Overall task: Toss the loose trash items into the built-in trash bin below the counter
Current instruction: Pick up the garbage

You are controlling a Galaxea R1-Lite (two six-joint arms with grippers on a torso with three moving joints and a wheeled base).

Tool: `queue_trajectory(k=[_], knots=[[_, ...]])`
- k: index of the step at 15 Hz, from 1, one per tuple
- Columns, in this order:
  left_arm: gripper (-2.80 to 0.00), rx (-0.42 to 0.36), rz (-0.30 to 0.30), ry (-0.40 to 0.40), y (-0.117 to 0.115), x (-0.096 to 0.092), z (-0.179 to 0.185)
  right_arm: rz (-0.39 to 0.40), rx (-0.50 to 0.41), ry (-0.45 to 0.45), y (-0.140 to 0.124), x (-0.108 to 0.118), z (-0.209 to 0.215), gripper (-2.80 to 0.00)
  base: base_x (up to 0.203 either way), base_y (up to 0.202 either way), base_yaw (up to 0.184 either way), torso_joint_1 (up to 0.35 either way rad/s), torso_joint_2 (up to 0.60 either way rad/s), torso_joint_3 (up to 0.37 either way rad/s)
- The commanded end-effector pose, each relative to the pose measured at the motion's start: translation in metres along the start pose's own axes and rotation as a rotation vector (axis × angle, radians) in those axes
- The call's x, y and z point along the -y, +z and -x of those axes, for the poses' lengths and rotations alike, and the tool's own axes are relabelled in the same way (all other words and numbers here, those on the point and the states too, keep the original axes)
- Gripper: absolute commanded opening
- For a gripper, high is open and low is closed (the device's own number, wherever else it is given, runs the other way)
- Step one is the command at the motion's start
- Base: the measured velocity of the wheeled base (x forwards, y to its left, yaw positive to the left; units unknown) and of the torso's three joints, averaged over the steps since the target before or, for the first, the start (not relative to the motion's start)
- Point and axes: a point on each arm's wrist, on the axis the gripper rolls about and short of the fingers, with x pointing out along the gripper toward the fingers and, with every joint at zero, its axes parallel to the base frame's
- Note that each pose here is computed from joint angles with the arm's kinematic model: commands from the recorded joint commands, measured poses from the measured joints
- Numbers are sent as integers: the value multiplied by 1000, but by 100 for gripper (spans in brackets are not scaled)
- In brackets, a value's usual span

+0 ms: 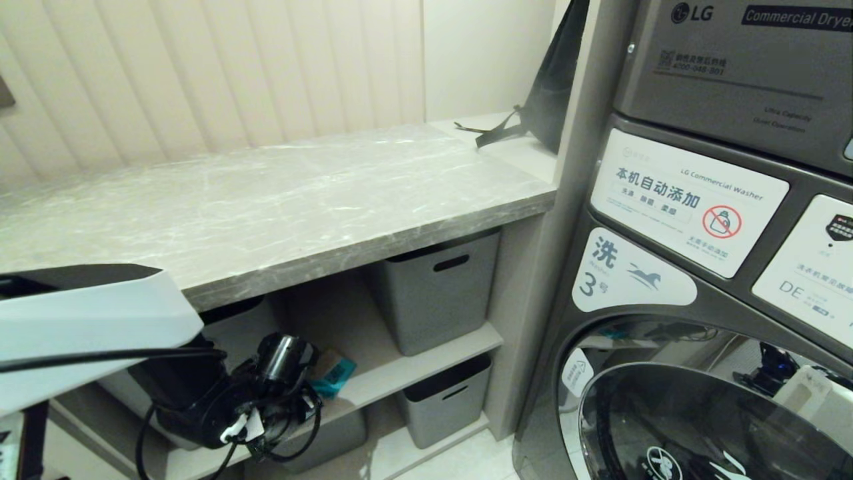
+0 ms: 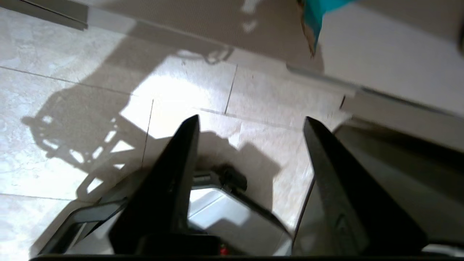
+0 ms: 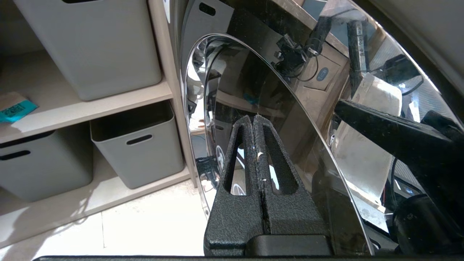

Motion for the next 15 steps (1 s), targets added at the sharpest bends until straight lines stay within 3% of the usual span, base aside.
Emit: queue_trajectory(k=[1, 5, 7, 10, 15], knots=[[0, -15, -30, 2, 4, -4, -2, 1, 1, 2, 0, 0, 0, -280, 0, 0, 0, 0, 0, 0], [0, -22, -44, 11, 3, -3, -11, 1, 0, 1, 0, 0, 0, -280, 0, 0, 0, 0, 0, 0], [0, -11, -89, 14, 3, 0, -17, 1, 1, 1, 0, 0, 0, -280, 0, 0, 0, 0, 0, 0], [0, -1, -89, -6, 6, 4, -18, 1, 1, 1, 0, 0, 0, -280, 0, 0, 0, 0, 0, 0], [0, 32, -119, -47, 17, 21, -28, 1, 2, 1, 0, 0, 0, -280, 0, 0, 0, 0, 0, 0]])
